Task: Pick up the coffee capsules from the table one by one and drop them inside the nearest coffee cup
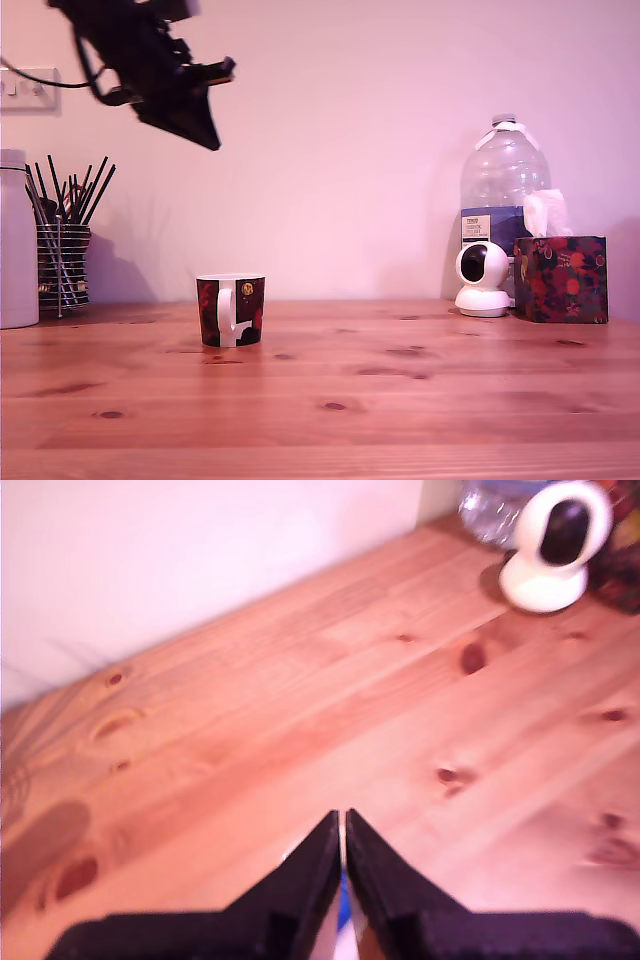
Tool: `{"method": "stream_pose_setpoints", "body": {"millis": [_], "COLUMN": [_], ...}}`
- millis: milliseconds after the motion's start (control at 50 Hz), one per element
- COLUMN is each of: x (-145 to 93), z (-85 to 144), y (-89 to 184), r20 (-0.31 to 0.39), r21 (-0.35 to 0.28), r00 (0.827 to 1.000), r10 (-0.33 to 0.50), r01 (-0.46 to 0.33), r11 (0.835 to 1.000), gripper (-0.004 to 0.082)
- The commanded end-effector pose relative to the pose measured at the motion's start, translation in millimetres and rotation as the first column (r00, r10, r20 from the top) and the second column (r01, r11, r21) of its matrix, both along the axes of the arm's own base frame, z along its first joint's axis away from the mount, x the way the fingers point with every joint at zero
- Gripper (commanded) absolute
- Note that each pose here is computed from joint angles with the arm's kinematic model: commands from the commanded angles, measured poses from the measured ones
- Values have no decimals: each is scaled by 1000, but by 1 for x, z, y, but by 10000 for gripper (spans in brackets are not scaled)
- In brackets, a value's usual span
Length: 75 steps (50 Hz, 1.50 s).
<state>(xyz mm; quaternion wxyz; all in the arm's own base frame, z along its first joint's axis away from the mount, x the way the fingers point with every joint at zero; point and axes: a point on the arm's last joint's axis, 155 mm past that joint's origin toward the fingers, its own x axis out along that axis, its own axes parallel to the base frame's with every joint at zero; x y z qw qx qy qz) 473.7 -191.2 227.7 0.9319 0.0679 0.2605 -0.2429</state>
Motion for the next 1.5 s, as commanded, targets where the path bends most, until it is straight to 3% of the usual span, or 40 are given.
{"method": "stream_pose_setpoints", "body": {"millis": [0, 300, 560, 700, 880, 1080, 1300, 1480], "x": [-11, -63, -106, -125, -145, -165, -182, -190], "z": [-16, -18, -32, -40, -40, -33, -22, -2], "y": [11, 46, 72, 86, 106, 107, 107, 109], "r20": [-30, 2, 22, 28, 57, 91, 123, 186], "r21": [-11, -65, -63, -81, -163, -237, -257, -284], "r00": [999, 993, 982, 975, 956, 959, 959, 948], "r10": [26, 114, 186, 222, 287, 269, 255, 256], "r01": [-26, -114, -184, -220, -275, -242, -218, -198], "r11": [1000, 991, 981, 972, 948, 941, 942, 938], "gripper": [-24, -24, -24, -24, -24, -24, -24, -24]}}
